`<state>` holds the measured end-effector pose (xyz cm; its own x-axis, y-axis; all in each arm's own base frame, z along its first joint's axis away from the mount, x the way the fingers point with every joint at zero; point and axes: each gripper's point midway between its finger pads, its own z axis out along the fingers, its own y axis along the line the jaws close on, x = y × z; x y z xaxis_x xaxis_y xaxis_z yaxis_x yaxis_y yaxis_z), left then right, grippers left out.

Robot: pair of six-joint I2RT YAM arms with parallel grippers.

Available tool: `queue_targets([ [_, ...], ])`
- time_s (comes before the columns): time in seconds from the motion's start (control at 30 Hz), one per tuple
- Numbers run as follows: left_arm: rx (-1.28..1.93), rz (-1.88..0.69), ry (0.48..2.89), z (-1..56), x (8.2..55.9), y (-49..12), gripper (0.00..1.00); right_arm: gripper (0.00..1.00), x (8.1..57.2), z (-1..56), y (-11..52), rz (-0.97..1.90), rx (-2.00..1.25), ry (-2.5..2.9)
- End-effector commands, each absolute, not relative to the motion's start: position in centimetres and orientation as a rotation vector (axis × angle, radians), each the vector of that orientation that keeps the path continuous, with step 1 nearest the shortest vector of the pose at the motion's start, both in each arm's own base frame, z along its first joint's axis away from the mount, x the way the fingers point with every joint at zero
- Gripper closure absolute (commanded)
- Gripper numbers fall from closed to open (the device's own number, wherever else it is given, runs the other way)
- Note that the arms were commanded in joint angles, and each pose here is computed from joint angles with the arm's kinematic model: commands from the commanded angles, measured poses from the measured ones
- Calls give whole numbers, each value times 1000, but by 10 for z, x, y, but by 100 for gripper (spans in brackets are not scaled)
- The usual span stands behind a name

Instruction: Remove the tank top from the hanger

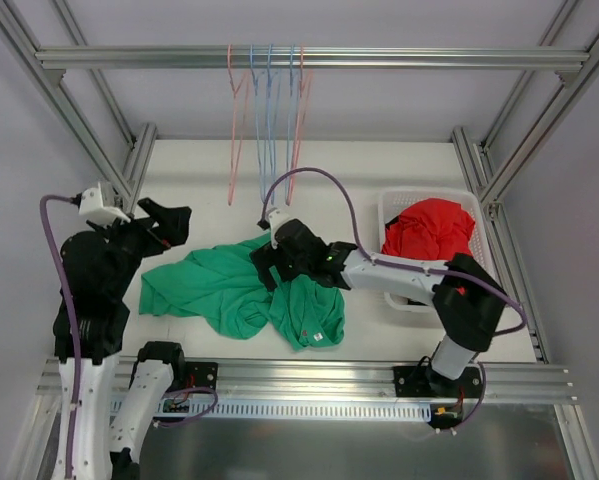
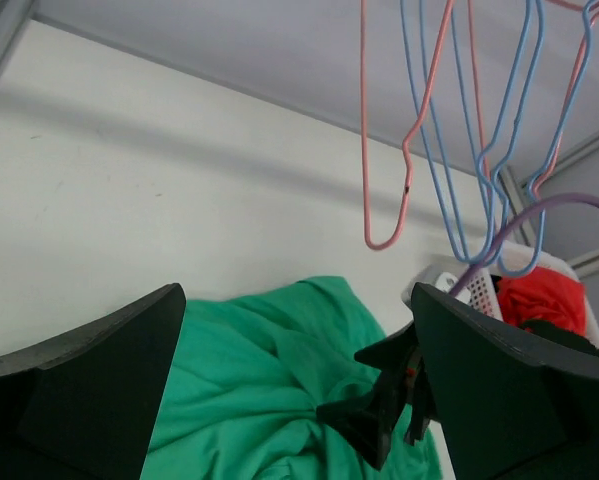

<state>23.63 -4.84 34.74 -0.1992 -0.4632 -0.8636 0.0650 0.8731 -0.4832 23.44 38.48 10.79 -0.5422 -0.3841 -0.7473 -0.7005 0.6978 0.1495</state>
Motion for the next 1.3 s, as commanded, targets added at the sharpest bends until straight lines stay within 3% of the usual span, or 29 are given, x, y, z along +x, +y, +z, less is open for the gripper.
queue_targets([
  [0.0, -292, -301, 1762, 315, 222, -24, 1, 0, 253, 102, 414, 532, -810, 2152],
  [0.23, -289, -88, 1750, 284, 195, 6, 1, 0, 251, 29, 419, 316, -827, 2206],
  [0.3, -303, -90, 1713, 281, 187, 9, 1, 5, 251, 11, 408, 230, -827, 2217],
  [0.33, -311, -85, 1719, 275, 187, 9, 1, 13, 251, 9, 406, 215, -824, 2214],
  [0.37, -309, -85, 1714, 275, 186, 10, 1, 47, 252, 14, 401, 196, -804, 2194],
  [0.47, -294, -99, 1720, 273, 186, 6, 1, 100, 252, 47, 387, 222, -680, 2098],
  [0.57, -290, -105, 1726, 271, 186, 5, 1, 100, 246, 83, 373, 291, -609, 2000],
  [0.8, -282, -111, 1721, 271, 185, 3, 1, 100, 228, 232, 329, 499, -488, 1755],
  [1.07, -284, -112, 1714, 271, 184, 4, 1, 100, 209, 376, 241, 538, -317, 1532],
  [1.27, -288, -113, 1704, 272, 183, 4, 1, 100, 205, 447, 180, 392, -286, 1453],
])
